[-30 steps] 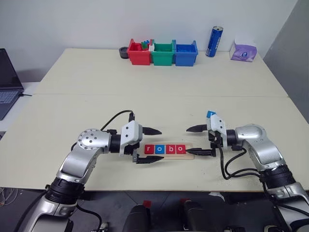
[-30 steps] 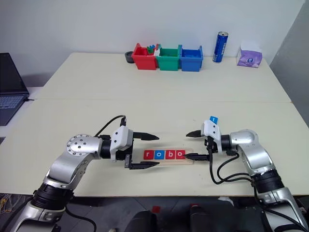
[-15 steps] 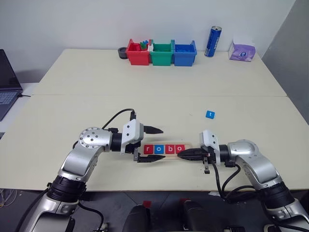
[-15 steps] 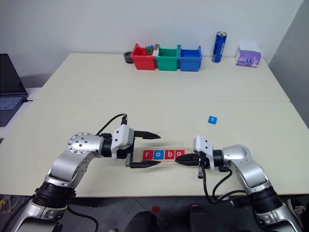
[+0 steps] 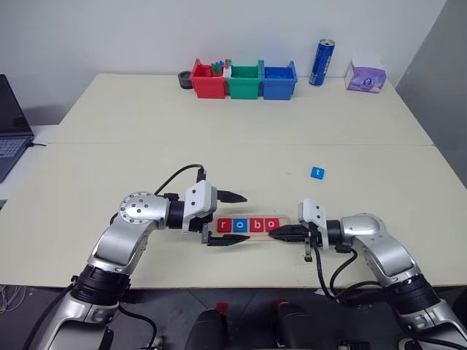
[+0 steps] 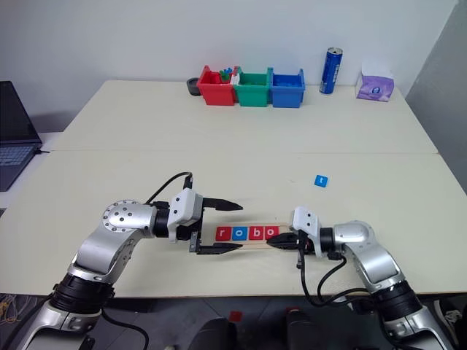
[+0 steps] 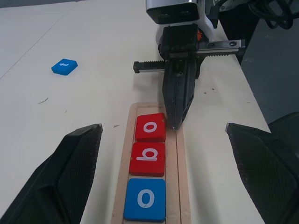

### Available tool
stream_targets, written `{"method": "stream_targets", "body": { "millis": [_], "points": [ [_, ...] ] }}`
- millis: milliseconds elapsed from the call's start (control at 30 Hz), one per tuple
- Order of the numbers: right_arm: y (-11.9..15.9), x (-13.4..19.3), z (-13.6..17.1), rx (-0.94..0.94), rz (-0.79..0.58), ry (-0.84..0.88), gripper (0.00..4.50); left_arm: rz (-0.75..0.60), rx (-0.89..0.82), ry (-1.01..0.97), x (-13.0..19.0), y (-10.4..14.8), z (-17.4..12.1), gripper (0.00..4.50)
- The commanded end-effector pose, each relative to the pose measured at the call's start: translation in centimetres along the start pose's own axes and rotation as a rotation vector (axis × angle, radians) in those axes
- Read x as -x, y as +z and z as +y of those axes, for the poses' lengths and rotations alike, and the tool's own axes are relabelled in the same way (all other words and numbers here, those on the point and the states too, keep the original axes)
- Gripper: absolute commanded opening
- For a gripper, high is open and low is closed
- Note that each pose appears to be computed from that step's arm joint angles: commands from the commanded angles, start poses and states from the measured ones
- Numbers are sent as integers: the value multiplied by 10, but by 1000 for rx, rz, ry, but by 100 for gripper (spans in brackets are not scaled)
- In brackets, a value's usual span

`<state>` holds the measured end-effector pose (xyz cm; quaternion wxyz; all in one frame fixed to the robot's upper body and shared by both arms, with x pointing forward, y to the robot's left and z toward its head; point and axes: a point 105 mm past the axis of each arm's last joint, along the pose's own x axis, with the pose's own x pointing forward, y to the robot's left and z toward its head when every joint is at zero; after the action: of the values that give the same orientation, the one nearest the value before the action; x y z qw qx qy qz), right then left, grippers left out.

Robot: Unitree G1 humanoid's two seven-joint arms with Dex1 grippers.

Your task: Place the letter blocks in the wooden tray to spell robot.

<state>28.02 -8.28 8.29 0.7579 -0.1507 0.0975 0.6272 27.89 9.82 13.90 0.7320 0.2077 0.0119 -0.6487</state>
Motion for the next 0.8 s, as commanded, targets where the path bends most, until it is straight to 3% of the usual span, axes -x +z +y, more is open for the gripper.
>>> {"method": "stream_targets", "body": {
  "millis": [33, 333, 567, 800],
  "points": [
    [6, -1, -4, 38, -16, -16, 2, -19, -35, -5, -1, 7, 0, 450],
    [4, -1, -6, 47, -12, -33, 2, -17, -33, -3, -1, 6, 0, 450],
    [20, 8, -6, 37, -68, -29, 2, -19, -35, -5, -1, 6, 0, 450],
    [13, 28, -14, 55, 4, -50, 2, -19, -33, -12, -2, 6, 0, 450]
  ]
}}
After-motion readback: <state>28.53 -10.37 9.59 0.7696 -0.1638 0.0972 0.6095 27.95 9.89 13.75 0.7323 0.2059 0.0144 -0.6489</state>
